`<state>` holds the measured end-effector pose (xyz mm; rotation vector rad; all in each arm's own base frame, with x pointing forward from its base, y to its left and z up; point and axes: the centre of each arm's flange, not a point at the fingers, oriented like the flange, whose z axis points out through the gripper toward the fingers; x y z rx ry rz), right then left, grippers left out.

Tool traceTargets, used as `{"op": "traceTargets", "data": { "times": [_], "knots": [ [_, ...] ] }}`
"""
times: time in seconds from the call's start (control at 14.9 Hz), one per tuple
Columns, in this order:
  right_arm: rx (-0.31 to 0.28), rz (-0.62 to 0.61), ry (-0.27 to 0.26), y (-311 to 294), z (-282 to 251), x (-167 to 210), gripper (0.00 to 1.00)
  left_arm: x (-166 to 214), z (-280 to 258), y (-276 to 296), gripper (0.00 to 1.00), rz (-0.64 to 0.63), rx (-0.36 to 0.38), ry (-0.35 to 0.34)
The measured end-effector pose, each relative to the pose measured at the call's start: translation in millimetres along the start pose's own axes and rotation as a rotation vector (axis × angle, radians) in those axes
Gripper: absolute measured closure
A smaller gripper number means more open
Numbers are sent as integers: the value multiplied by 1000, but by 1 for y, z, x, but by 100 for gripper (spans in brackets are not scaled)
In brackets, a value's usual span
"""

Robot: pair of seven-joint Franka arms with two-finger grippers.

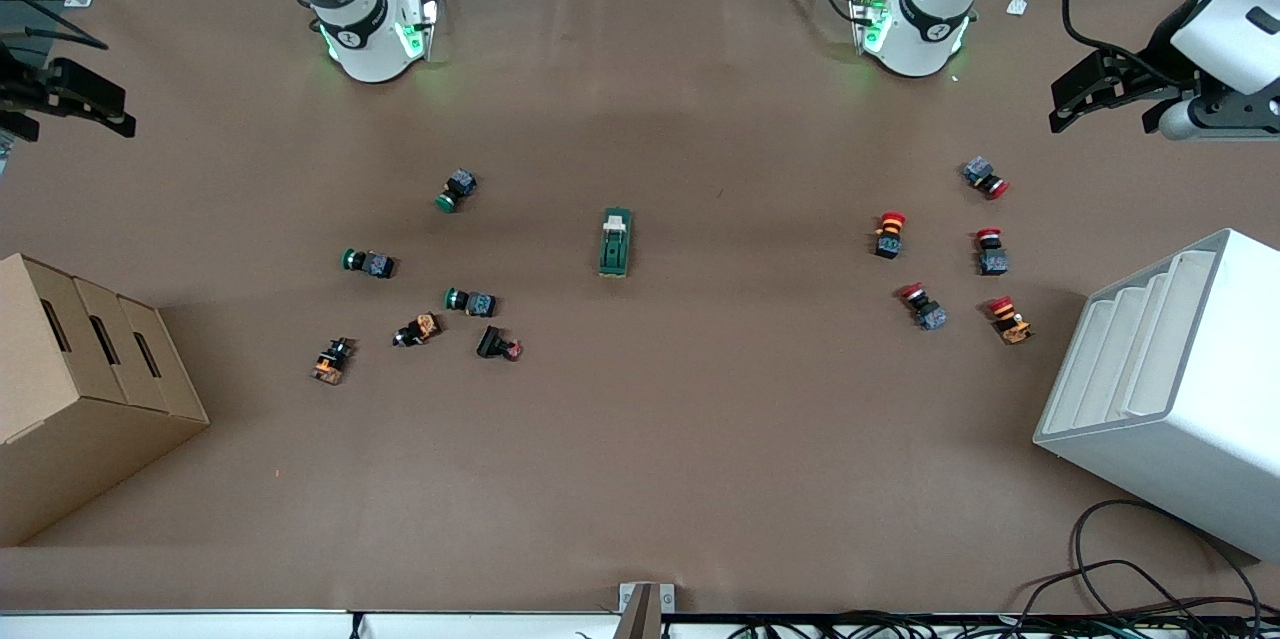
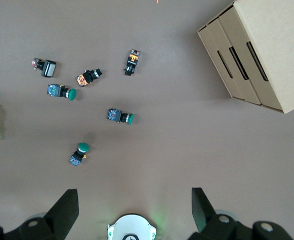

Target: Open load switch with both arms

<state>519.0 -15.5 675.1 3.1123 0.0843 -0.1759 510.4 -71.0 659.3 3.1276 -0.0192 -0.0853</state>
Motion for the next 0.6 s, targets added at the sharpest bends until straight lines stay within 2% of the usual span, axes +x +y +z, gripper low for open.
{"op": "traceTargets", "data": {
  "times": [0.34, 0.6],
  "knots": [
    [10, 3, 21, 1, -10, -18, 0, 3, 1, -6, 0, -11, -2, -3],
    [29, 6, 15, 1, -8, -19, 0, 4, 3, -6, 0, -11, -2, -6]
  ]
}}
